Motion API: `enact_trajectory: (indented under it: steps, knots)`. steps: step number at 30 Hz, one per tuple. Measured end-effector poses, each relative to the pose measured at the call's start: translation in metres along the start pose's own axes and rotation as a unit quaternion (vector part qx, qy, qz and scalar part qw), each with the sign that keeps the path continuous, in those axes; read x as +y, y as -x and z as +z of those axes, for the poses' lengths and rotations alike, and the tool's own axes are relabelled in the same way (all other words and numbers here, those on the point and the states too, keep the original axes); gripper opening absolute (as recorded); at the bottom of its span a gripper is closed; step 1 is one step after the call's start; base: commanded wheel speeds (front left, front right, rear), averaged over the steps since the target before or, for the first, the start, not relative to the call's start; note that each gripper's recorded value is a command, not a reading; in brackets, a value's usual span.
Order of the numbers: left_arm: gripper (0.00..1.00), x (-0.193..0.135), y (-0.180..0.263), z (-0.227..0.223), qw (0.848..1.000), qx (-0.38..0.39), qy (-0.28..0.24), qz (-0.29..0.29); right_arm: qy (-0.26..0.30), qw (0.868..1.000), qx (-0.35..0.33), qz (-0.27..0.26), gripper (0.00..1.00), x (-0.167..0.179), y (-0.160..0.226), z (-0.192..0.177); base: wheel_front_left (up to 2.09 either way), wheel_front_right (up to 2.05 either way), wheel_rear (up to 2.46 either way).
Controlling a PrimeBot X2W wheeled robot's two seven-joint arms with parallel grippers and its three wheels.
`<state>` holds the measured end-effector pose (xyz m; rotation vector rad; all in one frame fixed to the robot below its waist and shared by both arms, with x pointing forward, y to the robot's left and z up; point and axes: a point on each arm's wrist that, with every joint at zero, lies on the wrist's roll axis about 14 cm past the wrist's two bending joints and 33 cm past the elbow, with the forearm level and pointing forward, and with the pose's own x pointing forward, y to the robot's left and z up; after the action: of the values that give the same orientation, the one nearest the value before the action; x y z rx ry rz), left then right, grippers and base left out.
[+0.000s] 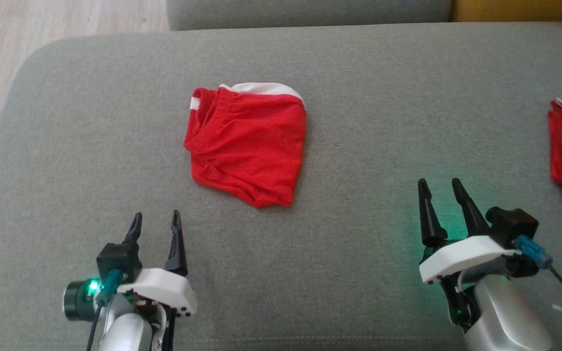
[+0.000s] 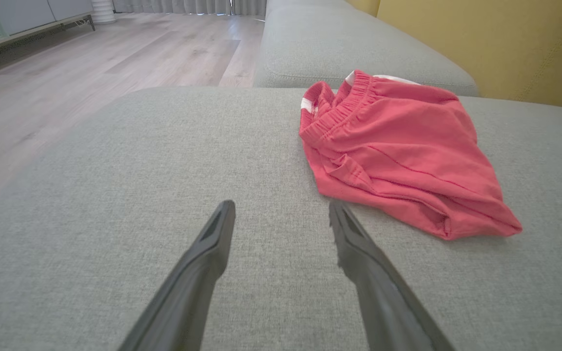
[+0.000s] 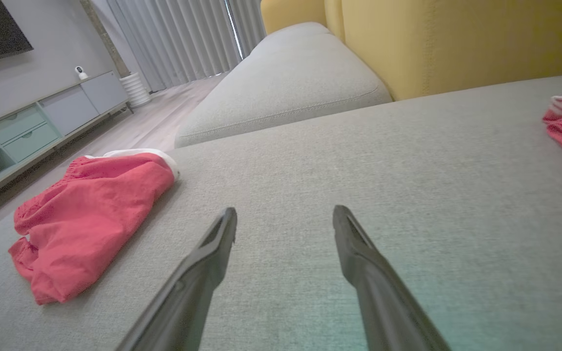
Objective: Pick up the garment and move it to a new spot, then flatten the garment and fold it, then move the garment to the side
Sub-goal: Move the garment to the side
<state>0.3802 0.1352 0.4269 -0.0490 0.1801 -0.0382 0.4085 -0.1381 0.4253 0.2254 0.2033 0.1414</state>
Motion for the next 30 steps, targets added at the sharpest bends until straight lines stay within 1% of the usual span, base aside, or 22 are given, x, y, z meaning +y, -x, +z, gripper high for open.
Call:
enact_trajectory:
  steps: [6,10,15,21,26,27,28,29,30]
  knots:
    - [1.00,0.003,0.003,-0.005,1.000,0.008,0.009,0.005,0.007,0.999,0.026,0.039,1.00,0.025,-0.013,-0.016,0.00,0.00,0.00]
    - [1.00,0.007,0.006,-0.009,0.999,0.014,0.028,0.014,0.019,0.995,0.035,0.094,1.00,0.060,-0.037,-0.018,0.00,0.00,0.00]
    - [1.00,0.016,0.010,-0.007,0.999,0.012,0.033,0.029,0.036,0.988,0.038,0.147,1.00,0.098,-0.070,-0.014,0.00,0.00,0.00]
    - [1.00,0.035,0.019,-0.012,0.997,0.021,0.034,0.061,0.056,0.978,0.088,0.183,1.00,0.126,-0.093,-0.042,0.00,0.00,0.00]
    - [1.00,0.053,0.027,-0.021,0.993,0.036,0.057,0.098,0.062,0.970,0.133,0.194,1.00,0.137,-0.105,-0.068,0.00,0.00,0.00]
    - [1.00,0.055,0.028,-0.023,0.992,0.039,0.058,0.102,0.063,0.969,0.138,0.197,0.81,0.140,-0.107,-0.072,0.00,0.00,0.00]
    - [1.00,0.056,0.028,-0.025,0.992,0.042,0.058,0.105,0.065,0.967,0.140,0.201,0.35,0.142,-0.109,-0.073,0.00,0.00,0.00]
    - [1.00,0.057,0.028,-0.026,0.992,0.044,0.058,0.106,0.067,0.967,0.140,0.204,0.00,0.143,-0.112,-0.073,0.00,0.00,0.00]
    - [1.00,0.057,0.028,-0.027,0.992,0.045,0.058,0.106,0.068,0.966,0.138,0.207,0.00,0.146,-0.114,-0.072,0.00,0.00,0.00]
